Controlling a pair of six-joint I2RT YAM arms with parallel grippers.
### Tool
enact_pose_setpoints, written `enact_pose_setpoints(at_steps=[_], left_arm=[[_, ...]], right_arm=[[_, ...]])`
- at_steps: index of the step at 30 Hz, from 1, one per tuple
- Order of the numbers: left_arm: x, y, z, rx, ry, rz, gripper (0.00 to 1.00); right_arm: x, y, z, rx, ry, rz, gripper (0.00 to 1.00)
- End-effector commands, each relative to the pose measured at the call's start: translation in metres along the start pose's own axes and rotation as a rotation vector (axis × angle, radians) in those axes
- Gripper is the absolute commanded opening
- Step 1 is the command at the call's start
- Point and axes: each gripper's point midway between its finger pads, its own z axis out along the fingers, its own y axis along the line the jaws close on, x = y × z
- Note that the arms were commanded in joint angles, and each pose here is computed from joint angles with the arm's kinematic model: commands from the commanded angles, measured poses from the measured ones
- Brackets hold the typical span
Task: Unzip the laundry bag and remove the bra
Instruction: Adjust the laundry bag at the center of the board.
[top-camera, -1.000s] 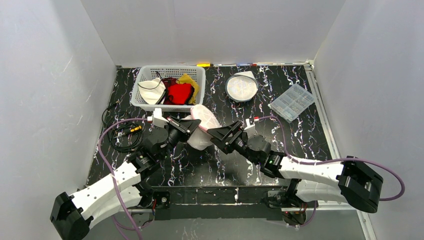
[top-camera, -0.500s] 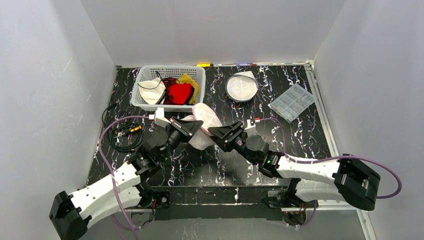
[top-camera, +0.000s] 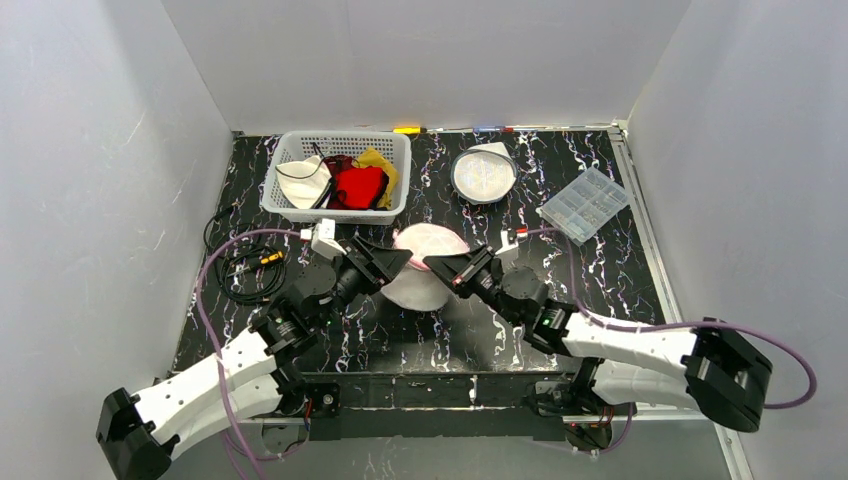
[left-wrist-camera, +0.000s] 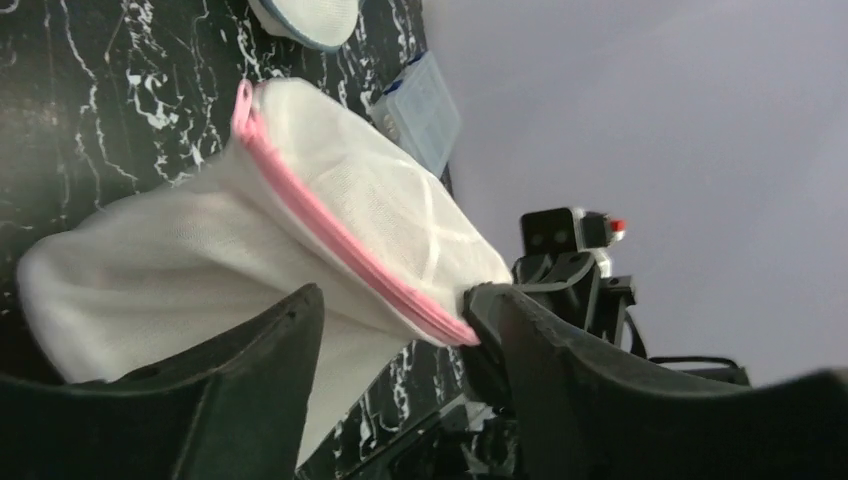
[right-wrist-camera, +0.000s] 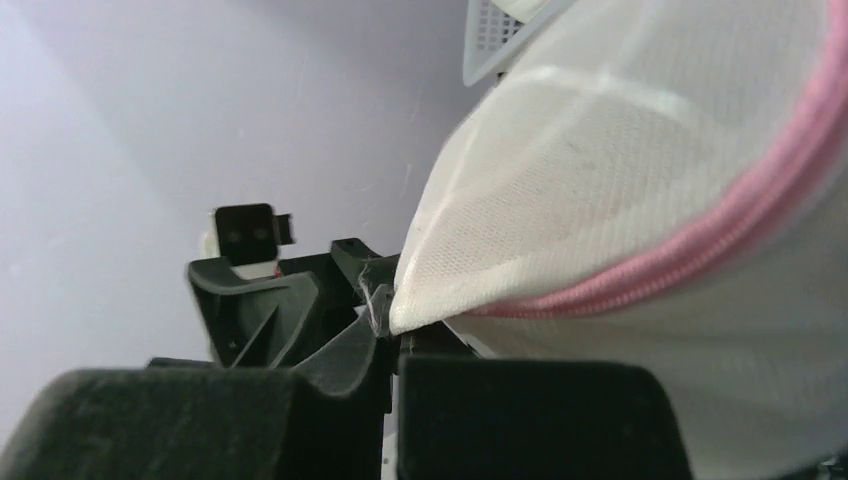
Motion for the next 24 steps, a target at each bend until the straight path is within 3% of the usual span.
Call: enact_pose_setpoints(at_steps=[1,3,5,10,13,17,24], left_arm=[[-0.002,-0.001,-0.027,-0.096,0.103,0.169,0.74],[-0.006,0.008,-0.038,-0.161,0.138,0.265,0.84],[-0.010,0.007,-0.046,-0.171,0.169,0.350,0.88],[0.002,-0.009,-0.048,-0.047,0.324,0.457,0.89],[0.018,-0.029,-0.043,0.085,0.424,0.431,0.89],[0.036,-0.052,-0.038,0.253,0.510,0.332,0.89],[0.031,-0.067,-0.044,0.409,0.532,0.230,0.93]], right_arm=[[-0.016,0.008,-0.019,-0.039,0.040,-0.222,0.01],[-0.024,0.005,-0.030,-0.027,0.098,-0.334,0.01],[-0.031,0.007,-0.043,-0.033,0.164,-0.495,0.01],[-0.028,0.014,-0.071,-0.024,0.381,-0.833,0.01],[-0.014,0.024,-0.090,-0.079,0.526,-0.936,0.01],[0.002,0.060,-0.116,-0.271,0.599,-1.002,0.01],[0.016,0.088,-0.148,-0.433,0.699,-1.073,0.01]])
